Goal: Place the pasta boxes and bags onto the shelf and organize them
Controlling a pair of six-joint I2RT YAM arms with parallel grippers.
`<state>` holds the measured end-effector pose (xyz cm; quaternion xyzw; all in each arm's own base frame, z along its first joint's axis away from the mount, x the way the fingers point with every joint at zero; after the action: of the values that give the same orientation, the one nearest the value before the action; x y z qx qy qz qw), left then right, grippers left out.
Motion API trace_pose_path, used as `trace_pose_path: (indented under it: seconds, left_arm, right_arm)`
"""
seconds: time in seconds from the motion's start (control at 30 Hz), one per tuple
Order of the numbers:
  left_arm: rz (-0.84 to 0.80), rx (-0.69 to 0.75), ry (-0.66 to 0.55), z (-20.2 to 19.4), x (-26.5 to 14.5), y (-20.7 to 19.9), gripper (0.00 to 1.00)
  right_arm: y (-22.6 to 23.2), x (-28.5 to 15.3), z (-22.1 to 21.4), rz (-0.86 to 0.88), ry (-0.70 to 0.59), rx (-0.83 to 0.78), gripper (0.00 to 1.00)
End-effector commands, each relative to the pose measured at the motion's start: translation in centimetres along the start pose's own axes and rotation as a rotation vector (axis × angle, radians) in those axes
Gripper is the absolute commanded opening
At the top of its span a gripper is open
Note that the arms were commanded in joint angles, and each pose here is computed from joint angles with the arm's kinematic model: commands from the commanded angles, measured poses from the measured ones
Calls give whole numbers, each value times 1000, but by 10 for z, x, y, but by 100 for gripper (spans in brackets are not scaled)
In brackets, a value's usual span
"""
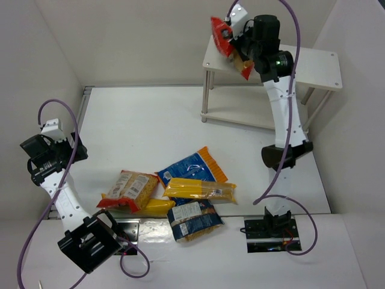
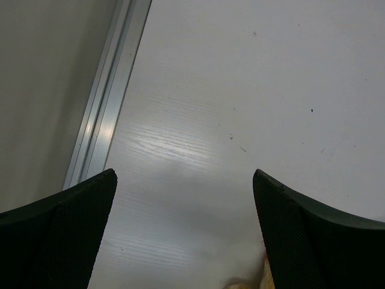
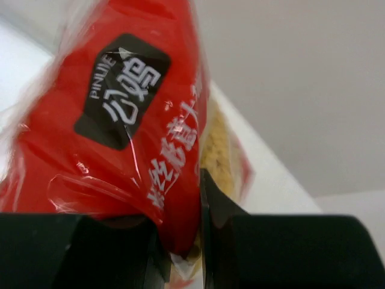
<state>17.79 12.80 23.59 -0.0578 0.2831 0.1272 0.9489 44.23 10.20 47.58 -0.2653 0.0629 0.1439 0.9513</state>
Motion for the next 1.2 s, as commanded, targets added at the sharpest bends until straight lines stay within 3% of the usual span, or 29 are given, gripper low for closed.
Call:
trace_pose_path:
  seconds: [0.0,0.07,0.2,0.33,0.77,0.93,1.17]
  left_arm:
    - [-19,22,-23,2,-1,0,99]
    - [-11,26,-23,1,-2,2,99]
    - [-1,25,-32,2,-4,3,99]
    - [-10,25,-34,2,-4,3,99]
    - [-10,25,-34,2,-4,3,99]
    - [-17,29,-44,3,-6,1,99]
    - [-17,29,-44,3,-6,1,99]
  right_arm:
    - [-6,-22,24,16,-101,8,0]
    - [-8,-32,31,27,-134,7,0]
    - [5,-14,9,106,-65,19,3]
    - [1,-17,4,123,-55,32,12]
    - [-4,-31,11,124,-76,51,68]
    - [-6,-45,16,128,-87,51,100]
    - [-12,-68,28,118,-126,56,100]
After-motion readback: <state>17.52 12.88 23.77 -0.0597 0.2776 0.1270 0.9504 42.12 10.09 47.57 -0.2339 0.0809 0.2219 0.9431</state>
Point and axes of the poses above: each gripper's point midway between its finger pads, its own x axis out along the fingers, its own y axis along the line the jaws close on, z = x × y, the point moved 9 cm from there along -x, back along the fingers, and after that the axes turned 2 degrees about x, right-handed, at the moved point
